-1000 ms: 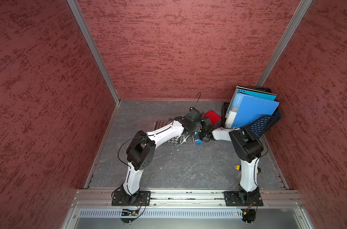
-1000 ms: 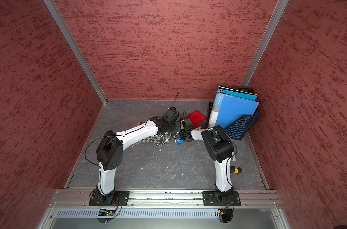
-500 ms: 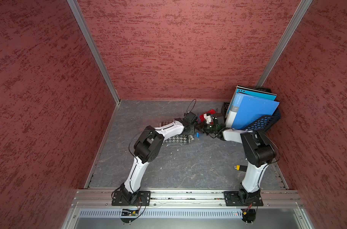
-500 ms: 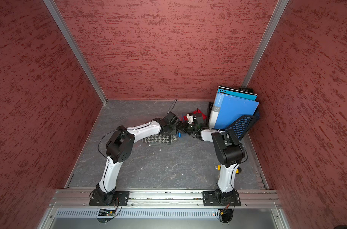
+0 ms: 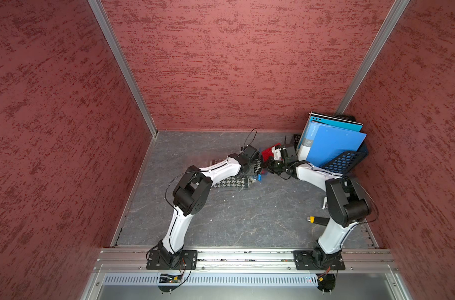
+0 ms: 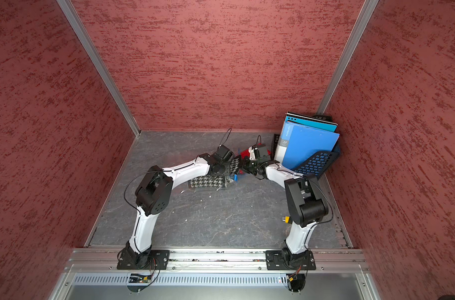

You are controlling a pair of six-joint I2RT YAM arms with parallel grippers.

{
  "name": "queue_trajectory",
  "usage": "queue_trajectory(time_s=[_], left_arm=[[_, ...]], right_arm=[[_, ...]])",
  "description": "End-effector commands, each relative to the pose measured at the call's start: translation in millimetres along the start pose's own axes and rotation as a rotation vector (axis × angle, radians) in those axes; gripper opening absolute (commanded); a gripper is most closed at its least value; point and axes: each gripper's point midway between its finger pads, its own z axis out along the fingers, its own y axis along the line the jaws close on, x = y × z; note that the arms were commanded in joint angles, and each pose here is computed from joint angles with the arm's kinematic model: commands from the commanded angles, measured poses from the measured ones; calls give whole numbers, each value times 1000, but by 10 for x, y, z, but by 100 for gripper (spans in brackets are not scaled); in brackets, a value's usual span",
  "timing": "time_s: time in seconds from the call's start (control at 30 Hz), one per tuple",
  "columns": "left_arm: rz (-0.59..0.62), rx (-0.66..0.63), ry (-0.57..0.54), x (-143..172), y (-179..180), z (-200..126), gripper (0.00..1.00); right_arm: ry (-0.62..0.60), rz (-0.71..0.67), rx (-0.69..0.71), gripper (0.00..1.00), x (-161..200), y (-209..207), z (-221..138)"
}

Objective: Take the scarf out of the vacuum bag
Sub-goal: Take out the scarf from the vacuum bag.

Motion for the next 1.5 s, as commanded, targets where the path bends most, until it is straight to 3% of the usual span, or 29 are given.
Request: queue_trajectory(time_s=[0.0,0.2,0.3,0.37,0.5,0.63,0.73,0.8,0.93,0.97,1.13,1.47], left_arm=[[14,-74,18,8,183,-86,0],[-42,-66,-46,-221,273,-375,0],[-75,-45,-93,-346,319,-560,23],[-100,-38,-128,-415,387,-689,26],[-161,-82,-174,-546,720,-974,44],[-202,-139,-146,-517,1060,-1085,48],[-234,-160,-70,-362,1194,-918,47],[-256,-204,-54,-265,1317,-850,40],[-410,-298,8,-31,1783,-689,3],[-446,-300,24,25,1862,-632,0],[-605,-264,73,189,2131,-330,0],[-800,-282,177,466,2699,155,0]], right_arm=[[-97,-62,127,0,-228,-96,-227],[-100,-70,191,0,-222,-181,-303],[-95,-73,208,0,-213,-225,-289],[-87,-71,209,0,-202,-236,-264],[-87,-72,235,0,-197,-285,-276],[-65,-67,215,0,-162,-279,-212],[-53,-52,194,0,-133,-285,-148],[-45,-48,182,0,-116,-286,-111],[-30,-45,171,0,-91,-282,-70],[-27,-44,169,0,-84,-279,-65],[-17,-52,153,0,-75,-232,-70],[3,-78,148,0,-63,-154,-158]])
